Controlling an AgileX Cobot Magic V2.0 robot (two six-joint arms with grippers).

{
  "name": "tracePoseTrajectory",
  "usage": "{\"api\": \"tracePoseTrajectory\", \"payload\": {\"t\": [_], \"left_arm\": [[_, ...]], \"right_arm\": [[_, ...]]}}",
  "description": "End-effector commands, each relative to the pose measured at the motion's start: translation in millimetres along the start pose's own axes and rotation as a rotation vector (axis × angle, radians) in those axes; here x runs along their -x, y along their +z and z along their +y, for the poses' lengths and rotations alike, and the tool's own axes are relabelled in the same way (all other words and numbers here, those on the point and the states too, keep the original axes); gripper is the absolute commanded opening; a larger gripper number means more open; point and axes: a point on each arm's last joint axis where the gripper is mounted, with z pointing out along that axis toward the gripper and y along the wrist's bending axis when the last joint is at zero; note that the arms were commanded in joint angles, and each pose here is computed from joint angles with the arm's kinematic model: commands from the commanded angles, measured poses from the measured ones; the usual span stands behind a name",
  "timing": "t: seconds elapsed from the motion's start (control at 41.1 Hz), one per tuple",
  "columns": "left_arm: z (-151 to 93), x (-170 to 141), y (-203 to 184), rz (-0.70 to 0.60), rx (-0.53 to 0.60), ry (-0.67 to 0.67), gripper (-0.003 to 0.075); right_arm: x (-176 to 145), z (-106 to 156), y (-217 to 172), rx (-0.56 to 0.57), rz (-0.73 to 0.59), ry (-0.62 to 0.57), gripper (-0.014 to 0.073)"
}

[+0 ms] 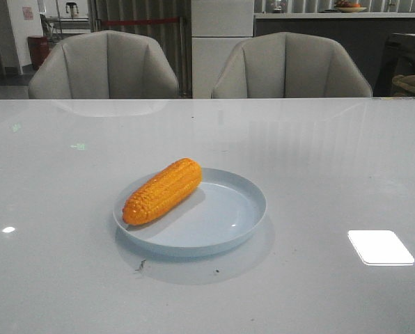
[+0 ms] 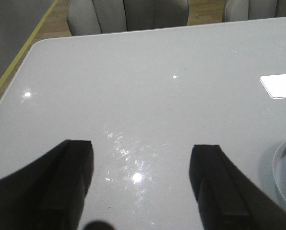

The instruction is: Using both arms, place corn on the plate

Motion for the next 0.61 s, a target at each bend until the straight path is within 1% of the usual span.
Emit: {"api": "tracePoseTrajectory", "payload": {"t": [0.0,0.146,0.219,0.316,0.462,0.584], "left_arm": [[1,17,-4,-0.118,0.012,-0.005,0.0488],[1,17,-4,-0.118,0.012,-0.005,0.0488],[1,17,-4,-0.118,0.012,-0.005,0.0488],[1,17,-4,-0.118,0.012,-0.005,0.0488],[1,17,-4,-0.118,0.012,-0.005,0.0488],[1,17,-4,-0.118,0.012,-0.005,0.0488]], "right_arm": [[-5,-12,-50,-0.048,-0.128,-0.029,0.0591],[-32,-22,-63,-0.087,-0.153,-0.001,0.0591],[-52,-23,-62,-0.101,-0.167,0.011,0.0591],[-85,-24,-55,-0.114,-0.159,0.027,0.0591],[-135,-17,-54,-0.120,-0.204,0.035,0.0591],[-178,-10,-54,-0.119,-0.203,0.049,0.0591]]}}
